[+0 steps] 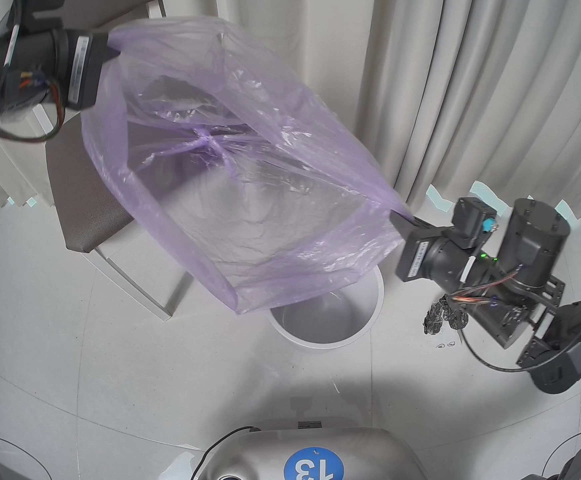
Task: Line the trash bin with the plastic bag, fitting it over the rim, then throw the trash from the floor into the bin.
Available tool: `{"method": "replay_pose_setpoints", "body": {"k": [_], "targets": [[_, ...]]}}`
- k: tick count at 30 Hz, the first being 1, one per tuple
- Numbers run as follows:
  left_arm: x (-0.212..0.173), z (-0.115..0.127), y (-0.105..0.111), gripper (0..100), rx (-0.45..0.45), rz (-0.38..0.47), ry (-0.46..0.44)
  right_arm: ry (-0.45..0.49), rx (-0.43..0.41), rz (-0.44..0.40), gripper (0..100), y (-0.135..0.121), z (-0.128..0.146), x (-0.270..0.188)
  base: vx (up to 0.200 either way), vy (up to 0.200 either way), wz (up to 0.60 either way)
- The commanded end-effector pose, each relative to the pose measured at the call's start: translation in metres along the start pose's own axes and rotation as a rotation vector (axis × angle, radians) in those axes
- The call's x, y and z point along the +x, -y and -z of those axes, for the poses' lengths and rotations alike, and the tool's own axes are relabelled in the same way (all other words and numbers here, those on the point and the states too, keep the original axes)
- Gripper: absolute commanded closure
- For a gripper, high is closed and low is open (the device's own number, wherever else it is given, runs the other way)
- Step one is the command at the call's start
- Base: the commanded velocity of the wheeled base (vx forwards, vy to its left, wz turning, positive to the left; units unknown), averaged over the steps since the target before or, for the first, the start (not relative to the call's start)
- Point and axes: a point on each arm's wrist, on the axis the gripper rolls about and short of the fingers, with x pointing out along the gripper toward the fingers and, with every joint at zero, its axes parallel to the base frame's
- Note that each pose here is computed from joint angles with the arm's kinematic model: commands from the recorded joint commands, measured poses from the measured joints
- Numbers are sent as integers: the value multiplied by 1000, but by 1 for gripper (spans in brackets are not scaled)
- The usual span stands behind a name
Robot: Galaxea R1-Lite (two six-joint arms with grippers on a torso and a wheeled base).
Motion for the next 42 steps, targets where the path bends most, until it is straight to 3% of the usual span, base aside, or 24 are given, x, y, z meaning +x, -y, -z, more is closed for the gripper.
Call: {"method": "replay_pose_setpoints", "body": {"k": [1,4,10,12,13,17,20,26,30,38,42], "targets": [[-6,19,3,100,68,82,-97,34,2,49,100,21,-27,-39,0,0,0],[-14,25,-3,100,79,145,-123,15,-2,54,100,24,-31,-57,0,0,0],[-12,50,-6,100,-28,335,-131,-35,-12,60,100,28,-43,-93,0,0,0],[-12,50,-6,100,-28,335,-131,-35,-12,60,100,28,-43,-93,0,0,0],[-1,67,7,100,-58,382,-141,-96,-30,64,100,29,-45,-107,0,0,0],[6,93,27,100,-50,438,-152,-241,-81,9,100,27,-35,-128,0,0,0],[15,115,45,100,-67,488,-143,-288,-87,-55,100,22,-33,-133,0,0,0],[56,129,82,100,-252,501,-59,-262,-84,-116,100,10,-47,-116,0,0,0],[79,124,125,100,-381,569,-10,-272,-79,-196,100,-4,-54,-89,0,0,0],[113,129,193,100,-429,607,74,-284,-104,-276,100,-37,-42,-48,0,0,0],[129,143,206,100,-438,595,88,-261,-87,-287,100,-42,-30,-35,0,0,0]]}}
